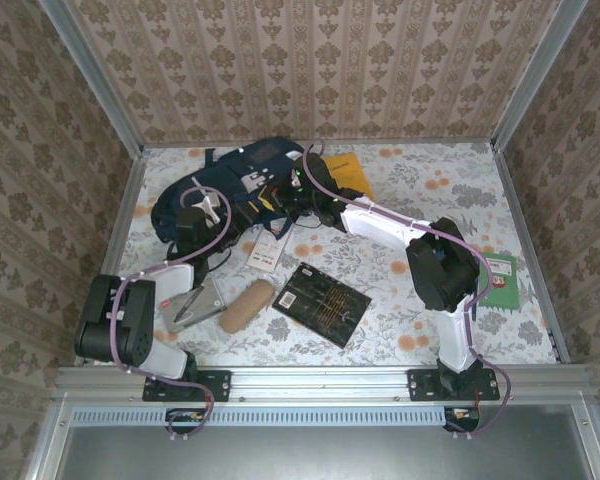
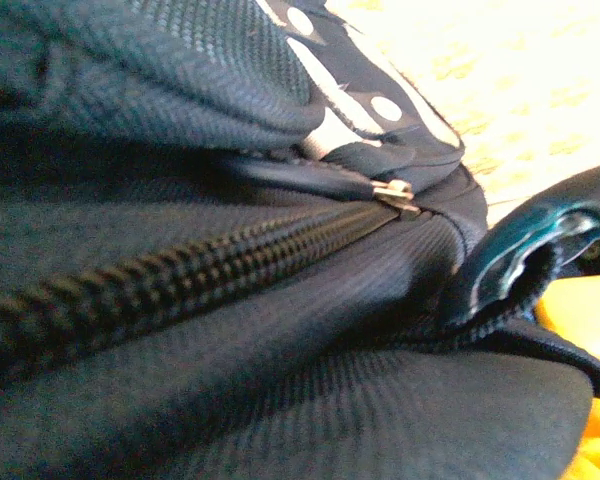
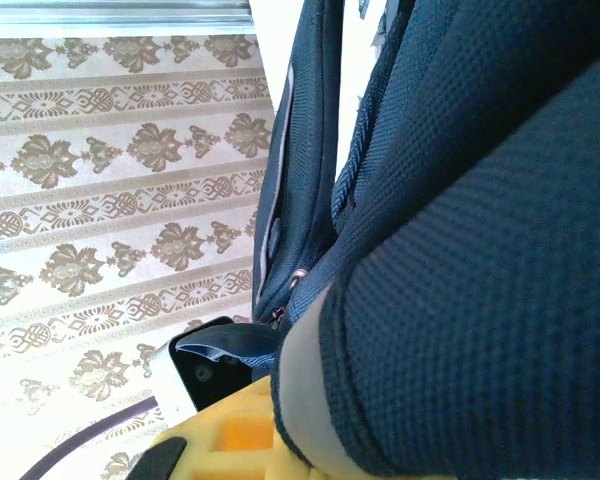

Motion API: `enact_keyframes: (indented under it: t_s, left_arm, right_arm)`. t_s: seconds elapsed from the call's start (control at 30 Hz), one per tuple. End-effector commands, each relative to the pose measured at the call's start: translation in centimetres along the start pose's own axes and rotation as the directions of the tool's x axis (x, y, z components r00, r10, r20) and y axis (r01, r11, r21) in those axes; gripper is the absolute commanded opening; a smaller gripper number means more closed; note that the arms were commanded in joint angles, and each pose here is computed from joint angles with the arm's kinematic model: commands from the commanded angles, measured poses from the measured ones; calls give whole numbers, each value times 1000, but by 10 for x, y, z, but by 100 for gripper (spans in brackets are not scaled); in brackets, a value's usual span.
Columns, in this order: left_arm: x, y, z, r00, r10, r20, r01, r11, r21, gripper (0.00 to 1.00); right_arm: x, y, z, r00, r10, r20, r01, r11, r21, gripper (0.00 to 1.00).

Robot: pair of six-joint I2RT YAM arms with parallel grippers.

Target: Pack books, pencil case, and school supplies into a backpack

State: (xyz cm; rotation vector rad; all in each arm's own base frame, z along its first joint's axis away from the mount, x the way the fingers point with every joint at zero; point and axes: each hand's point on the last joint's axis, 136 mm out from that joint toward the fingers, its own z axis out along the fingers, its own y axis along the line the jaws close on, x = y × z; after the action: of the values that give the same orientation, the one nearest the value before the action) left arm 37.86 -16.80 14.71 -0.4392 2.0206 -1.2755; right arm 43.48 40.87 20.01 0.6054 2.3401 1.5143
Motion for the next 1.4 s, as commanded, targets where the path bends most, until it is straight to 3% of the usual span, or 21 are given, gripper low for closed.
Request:
enact_keyframes:
  t_s: [0.0, 0.33, 0.77, 0.97, 1.37]
  left_arm:
    - [-34, -26, 4, 995, -28, 99, 16, 992, 122, 69]
    - [-20, -30, -1, 997, -57, 55, 46, 981, 186, 57]
    - [-11, -39, -27, 995, 93, 20, -94, 994, 59, 51]
    - [-8, -37, -25, 992, 128, -12, -128, 991, 39, 49]
    - [7, -34, -16, 972, 215, -96, -216, 976, -8, 35]
  right_arm:
    - [25, 56, -23, 996, -64, -67, 54, 988, -146, 0]
    - [22, 49, -23, 996, -66, -58, 58, 990, -125, 0]
    - [18, 41, -19, 997, -56, -56, 50, 993, -107, 0]
    - [19, 42, -17, 997, -56, -61, 49, 993, -108, 0]
    - [19, 40, -17, 997, -54, -62, 47, 993, -104, 0]
